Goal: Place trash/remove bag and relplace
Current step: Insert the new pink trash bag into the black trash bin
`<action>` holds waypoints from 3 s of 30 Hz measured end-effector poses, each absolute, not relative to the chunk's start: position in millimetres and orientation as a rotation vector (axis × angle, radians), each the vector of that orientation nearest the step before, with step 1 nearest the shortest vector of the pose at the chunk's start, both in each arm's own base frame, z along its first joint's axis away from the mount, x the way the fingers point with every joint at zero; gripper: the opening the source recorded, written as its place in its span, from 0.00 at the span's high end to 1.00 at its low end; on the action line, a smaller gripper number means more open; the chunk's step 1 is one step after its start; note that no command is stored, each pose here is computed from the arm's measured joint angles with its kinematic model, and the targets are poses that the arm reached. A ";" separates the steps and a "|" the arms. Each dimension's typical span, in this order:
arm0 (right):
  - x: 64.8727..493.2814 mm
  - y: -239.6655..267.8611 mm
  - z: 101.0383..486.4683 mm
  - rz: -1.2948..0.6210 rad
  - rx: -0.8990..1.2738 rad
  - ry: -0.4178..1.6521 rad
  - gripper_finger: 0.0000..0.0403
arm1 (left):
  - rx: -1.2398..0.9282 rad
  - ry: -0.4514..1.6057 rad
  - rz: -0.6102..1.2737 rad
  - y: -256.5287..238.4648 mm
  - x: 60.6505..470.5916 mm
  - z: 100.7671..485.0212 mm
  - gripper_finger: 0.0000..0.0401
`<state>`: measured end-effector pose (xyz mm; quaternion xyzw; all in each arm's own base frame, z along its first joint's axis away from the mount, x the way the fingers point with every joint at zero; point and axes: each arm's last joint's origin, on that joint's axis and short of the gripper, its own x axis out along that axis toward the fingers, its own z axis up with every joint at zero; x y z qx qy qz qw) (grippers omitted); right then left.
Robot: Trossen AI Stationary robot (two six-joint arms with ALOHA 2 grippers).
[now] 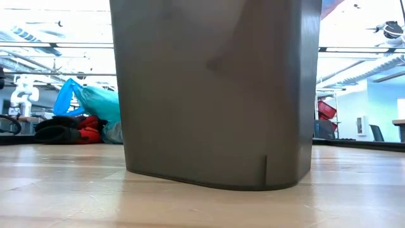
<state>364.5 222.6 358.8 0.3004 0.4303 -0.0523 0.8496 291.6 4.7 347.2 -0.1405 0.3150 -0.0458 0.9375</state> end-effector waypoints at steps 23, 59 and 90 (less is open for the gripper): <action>283.7 129.0 442.0 -0.308 0.553 0.845 1.00 | -0.579 0.608 -0.250 42.1 345.7 272.1 1.00; 361.5 -29.8 316.2 0.226 0.685 0.974 1.00 | -0.609 0.600 -0.147 45.3 238.1 321.6 1.00; 354.9 -60.7 274.7 0.145 0.676 0.982 1.00 | -0.677 0.494 -0.235 15.2 275.4 274.3 1.00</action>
